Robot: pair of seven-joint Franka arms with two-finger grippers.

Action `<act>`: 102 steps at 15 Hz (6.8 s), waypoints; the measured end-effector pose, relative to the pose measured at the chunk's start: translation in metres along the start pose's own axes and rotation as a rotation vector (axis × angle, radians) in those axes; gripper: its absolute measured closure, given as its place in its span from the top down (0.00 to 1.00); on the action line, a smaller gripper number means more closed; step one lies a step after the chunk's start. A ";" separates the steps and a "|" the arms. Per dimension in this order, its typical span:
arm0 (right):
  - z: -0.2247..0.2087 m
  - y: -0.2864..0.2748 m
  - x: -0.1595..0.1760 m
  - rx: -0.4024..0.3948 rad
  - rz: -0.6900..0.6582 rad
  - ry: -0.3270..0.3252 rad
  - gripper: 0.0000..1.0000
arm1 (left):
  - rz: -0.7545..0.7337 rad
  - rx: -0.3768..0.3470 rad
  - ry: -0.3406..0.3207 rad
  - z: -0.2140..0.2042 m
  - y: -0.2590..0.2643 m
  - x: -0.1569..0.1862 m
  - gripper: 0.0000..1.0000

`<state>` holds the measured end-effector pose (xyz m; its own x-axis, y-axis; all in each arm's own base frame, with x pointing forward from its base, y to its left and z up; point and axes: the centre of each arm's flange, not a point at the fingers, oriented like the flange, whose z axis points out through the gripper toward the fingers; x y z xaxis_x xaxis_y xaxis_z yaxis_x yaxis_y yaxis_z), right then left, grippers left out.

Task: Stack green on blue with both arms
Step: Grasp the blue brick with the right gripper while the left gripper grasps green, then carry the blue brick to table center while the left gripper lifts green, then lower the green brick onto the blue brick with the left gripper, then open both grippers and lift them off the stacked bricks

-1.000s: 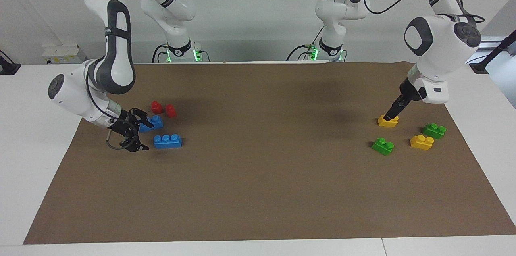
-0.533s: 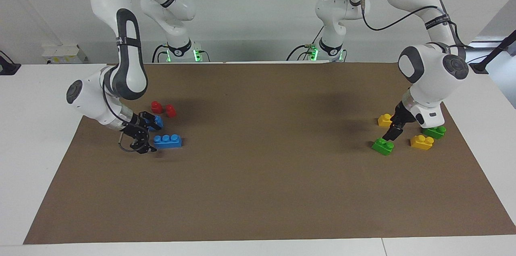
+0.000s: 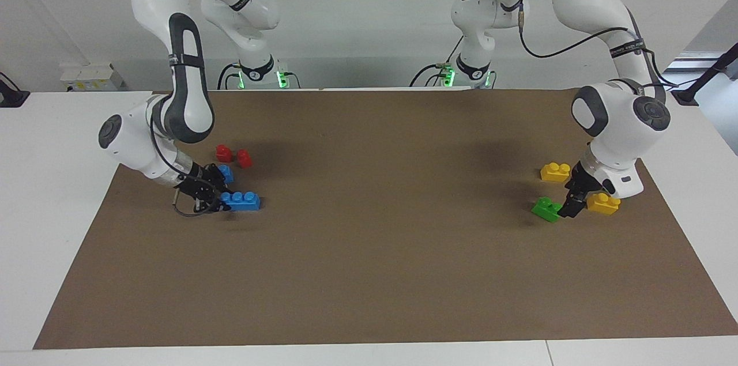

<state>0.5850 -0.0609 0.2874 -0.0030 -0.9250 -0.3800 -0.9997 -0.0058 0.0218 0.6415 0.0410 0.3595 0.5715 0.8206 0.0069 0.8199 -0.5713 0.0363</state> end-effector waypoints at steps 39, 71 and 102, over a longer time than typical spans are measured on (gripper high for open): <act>0.144 0.073 -0.402 0.087 0.083 0.002 0.34 | -0.152 -0.009 -0.080 -0.034 0.018 -0.018 0.34; 0.161 0.075 -0.388 0.097 0.062 -0.001 0.34 | -0.536 -0.016 -0.038 -0.019 0.078 -0.419 0.34; 0.137 0.040 -0.335 0.099 0.179 -0.021 1.00 | -0.412 -0.068 0.054 -0.018 0.079 -0.326 1.00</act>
<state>0.5428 0.3006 0.2890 -0.1803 -0.8998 -0.3972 -0.9805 0.1963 0.0004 0.5195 -0.2716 0.3780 0.1924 0.9808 0.0302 0.9744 -0.1946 0.1128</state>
